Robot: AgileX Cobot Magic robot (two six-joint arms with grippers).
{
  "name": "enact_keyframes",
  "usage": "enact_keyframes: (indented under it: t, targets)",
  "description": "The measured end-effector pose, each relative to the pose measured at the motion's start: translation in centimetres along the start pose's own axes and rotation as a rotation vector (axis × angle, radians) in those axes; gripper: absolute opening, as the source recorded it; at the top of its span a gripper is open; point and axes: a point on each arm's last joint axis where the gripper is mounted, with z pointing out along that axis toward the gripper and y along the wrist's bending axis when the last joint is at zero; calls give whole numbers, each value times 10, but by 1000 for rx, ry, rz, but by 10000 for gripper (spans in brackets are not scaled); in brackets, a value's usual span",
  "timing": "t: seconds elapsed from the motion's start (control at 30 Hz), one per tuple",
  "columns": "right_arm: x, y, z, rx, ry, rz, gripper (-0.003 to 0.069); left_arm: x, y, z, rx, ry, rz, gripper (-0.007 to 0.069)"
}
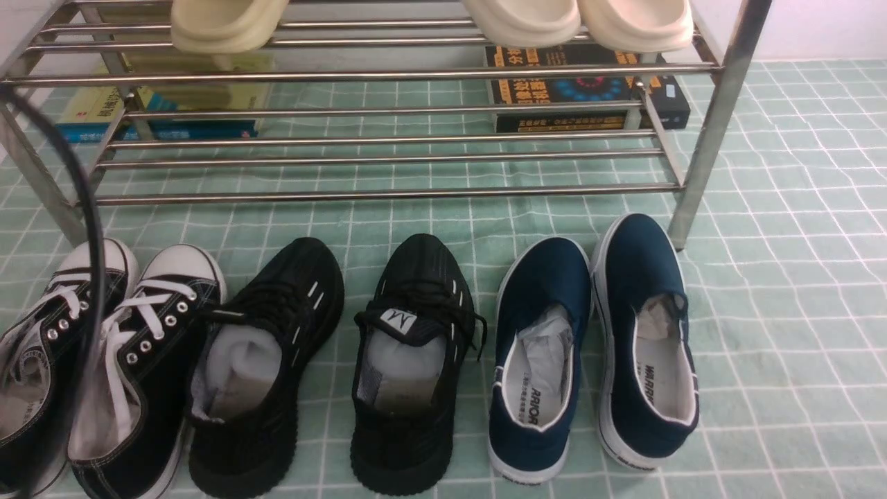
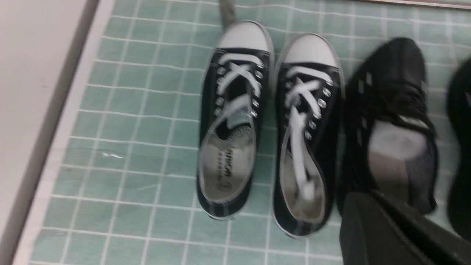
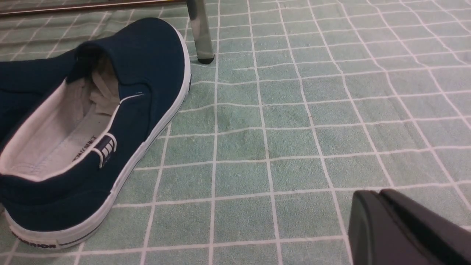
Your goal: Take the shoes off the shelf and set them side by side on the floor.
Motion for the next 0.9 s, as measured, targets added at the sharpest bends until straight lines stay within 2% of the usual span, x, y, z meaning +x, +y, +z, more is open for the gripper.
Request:
enact_keyframes:
  t: [0.13,0.2,0.37,0.47,0.6,0.73,0.9]
  targets:
    - [0,0,0,1,4,-1,46,41,-3,-8,30,-37,-9,1]
    - [0,0,0,1,4,-31,48,73,-5,-9,56,-90,-21,1]
    - [0,0,0,1,4,-96,59,119,-8,-5,93,-231,-40,1]
    - [0,0,0,1,3,-102,63,133,-9,0,110,-322,-78,1]
    - [0,0,0,1,4,-105,71,137,-11,14,158,-461,-202,4]
    - [0,0,0,1,4,-105,76,137,-11,31,175,-521,-267,9]
    - [0,0,0,1,4,-105,82,145,-11,50,168,-511,-283,14]
